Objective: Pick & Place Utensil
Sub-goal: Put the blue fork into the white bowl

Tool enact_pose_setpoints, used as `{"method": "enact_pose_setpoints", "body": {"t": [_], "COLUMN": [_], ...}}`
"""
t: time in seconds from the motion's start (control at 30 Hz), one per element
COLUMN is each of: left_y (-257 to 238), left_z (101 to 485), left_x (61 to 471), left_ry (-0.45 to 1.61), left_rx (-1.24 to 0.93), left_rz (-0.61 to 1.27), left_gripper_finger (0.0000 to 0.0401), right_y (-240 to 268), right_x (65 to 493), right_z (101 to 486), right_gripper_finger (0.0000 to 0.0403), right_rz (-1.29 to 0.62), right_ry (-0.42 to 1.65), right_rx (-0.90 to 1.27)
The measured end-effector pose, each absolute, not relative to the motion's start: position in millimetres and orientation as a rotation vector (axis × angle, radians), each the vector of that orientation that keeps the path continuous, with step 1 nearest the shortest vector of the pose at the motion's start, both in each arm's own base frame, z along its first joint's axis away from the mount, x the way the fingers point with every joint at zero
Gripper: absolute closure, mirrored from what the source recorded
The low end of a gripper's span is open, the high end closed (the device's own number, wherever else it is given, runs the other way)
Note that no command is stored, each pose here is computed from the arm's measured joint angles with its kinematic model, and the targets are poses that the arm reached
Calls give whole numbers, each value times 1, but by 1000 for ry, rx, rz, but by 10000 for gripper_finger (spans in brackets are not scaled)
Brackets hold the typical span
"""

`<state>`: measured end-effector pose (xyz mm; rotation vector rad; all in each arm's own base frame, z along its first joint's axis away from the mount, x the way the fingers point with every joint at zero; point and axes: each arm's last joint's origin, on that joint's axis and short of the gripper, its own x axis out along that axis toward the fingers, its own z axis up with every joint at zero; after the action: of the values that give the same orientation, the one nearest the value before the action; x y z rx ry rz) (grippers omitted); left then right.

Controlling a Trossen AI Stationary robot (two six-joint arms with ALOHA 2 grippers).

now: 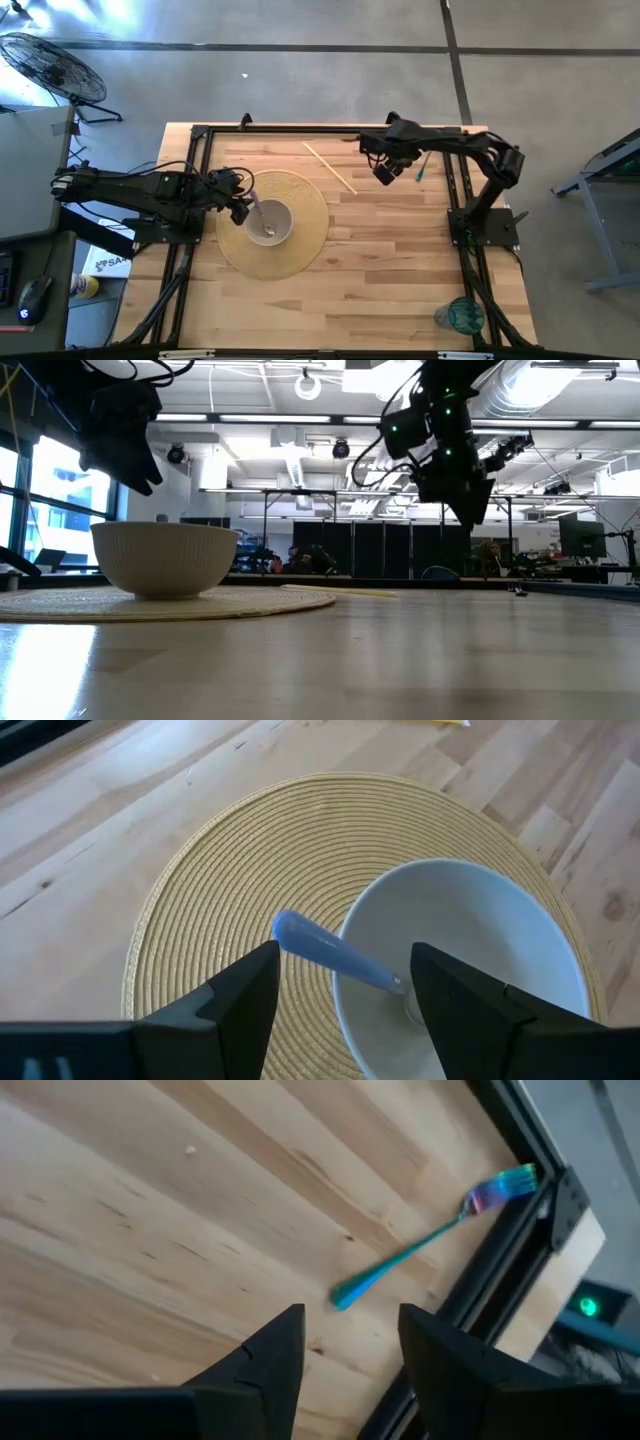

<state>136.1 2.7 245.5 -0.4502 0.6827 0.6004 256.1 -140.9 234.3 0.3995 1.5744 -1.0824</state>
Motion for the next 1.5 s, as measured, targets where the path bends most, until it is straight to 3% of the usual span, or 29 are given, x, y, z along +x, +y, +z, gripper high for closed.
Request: {"method": "enact_pose_setpoints", "body": {"t": [0.57,1.1,1.5], "left_y": [2,-1,-2], "left_z": [245,244,243], "left_x": [136,137,136], "left_ry": [689,745,759], "left_rx": [-457,-514,-522], "left_rz": [588,479,461], "left_gripper_finger": [178,178,178], "right_y": [-146,-150,-144], "right_x": [266,268,228], "right_z": [190,166,118], "right_gripper_finger": [399,401,402], "right_rz": [-1044,-1218,-1319], "right_ry": [1851,1887,1937], "right_rx": [336,313,241]}}
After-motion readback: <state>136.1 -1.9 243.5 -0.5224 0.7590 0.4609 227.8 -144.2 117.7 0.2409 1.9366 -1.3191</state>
